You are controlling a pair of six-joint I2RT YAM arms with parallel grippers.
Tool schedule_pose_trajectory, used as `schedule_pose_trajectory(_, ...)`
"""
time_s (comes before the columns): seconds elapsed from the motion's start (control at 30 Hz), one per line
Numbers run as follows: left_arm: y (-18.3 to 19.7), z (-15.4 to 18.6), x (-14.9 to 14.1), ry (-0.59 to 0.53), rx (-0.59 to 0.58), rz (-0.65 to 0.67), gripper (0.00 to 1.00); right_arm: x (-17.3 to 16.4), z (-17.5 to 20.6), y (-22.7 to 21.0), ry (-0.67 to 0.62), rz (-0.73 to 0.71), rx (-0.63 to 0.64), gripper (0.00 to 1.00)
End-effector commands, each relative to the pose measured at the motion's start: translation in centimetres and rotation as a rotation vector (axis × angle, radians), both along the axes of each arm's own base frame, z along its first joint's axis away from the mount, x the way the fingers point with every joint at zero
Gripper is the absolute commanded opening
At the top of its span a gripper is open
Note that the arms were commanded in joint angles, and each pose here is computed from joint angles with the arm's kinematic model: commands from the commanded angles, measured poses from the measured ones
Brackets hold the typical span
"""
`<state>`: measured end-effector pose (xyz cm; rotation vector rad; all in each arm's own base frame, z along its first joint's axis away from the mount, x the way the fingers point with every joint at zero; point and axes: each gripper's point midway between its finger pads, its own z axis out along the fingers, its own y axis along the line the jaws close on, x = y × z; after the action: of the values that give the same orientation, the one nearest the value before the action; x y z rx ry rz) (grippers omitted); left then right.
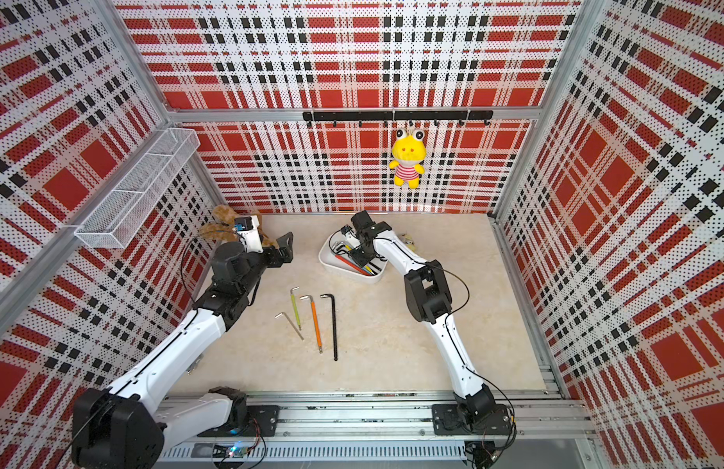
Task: Put the hex key on the desktop into the storage box
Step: Place the Allen key in the storage box.
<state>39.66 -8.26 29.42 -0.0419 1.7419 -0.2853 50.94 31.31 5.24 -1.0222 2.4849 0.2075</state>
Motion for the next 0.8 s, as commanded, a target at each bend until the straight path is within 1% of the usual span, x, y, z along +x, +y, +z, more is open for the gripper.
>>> schedule_pose_trajectory(0.0, 0.0, 1.0, 0.2, -0.02, -0.004, -0.005, 0.99, 0.4, -0.6, -0.1, 0.004, -0.028, 0.003, 0.12)
schedule_pose_trajectory(0.13, 0.0, 1.0, 0.2, -0.021, -0.004, -0.004, 0.99, 0.6, 0.7, 0.0, -0.014, -0.037, 0.018, 0.2)
schedule_pose_trajectory(0.2, 0.0, 1.0, 0.2, -0.022, -0.004, -0.006, 0.99, 0.7, 1.3, 0.0, -0.027, -0.039, 0.022, 0.26)
schedule_pose_trajectory(0.27, -0.1, 1.0, 0.2, -0.02, -0.004, -0.01, 0.99, 0.9, 2.1, -0.1, -0.043, -0.043, 0.022, 0.35)
schedule_pose_trajectory(0.33, -0.1, 1.0, 0.2, -0.021, -0.005, -0.008, 0.99, 1.0, 3.0, -0.3, -0.063, -0.049, 0.018, 0.38)
schedule_pose_trajectory(0.4, -0.1, 1.0, 0.2, -0.021, -0.004, -0.006, 0.99, 1.0, 4.9, -0.4, -0.099, -0.056, 0.013, 0.39)
schedule_pose_trajectory(0.5, -0.1, 1.0, 0.2, -0.02, -0.005, -0.007, 0.99, 0.4, 9.5, -0.1, -0.182, -0.061, 0.036, 0.43)
schedule_pose_trajectory(0.63, -0.2, 1.0, 0.3, -0.02, -0.006, -0.01, 0.99, -2.3, 15.6, 0.5, -0.249, -0.073, 0.13, 0.5)
schedule_pose_trajectory(0.77, 0.0, 1.1, 0.2, -0.022, -0.008, -0.001, 0.99, -6.5, 18.2, 1.2, -0.248, -0.103, 0.216, 0.55)
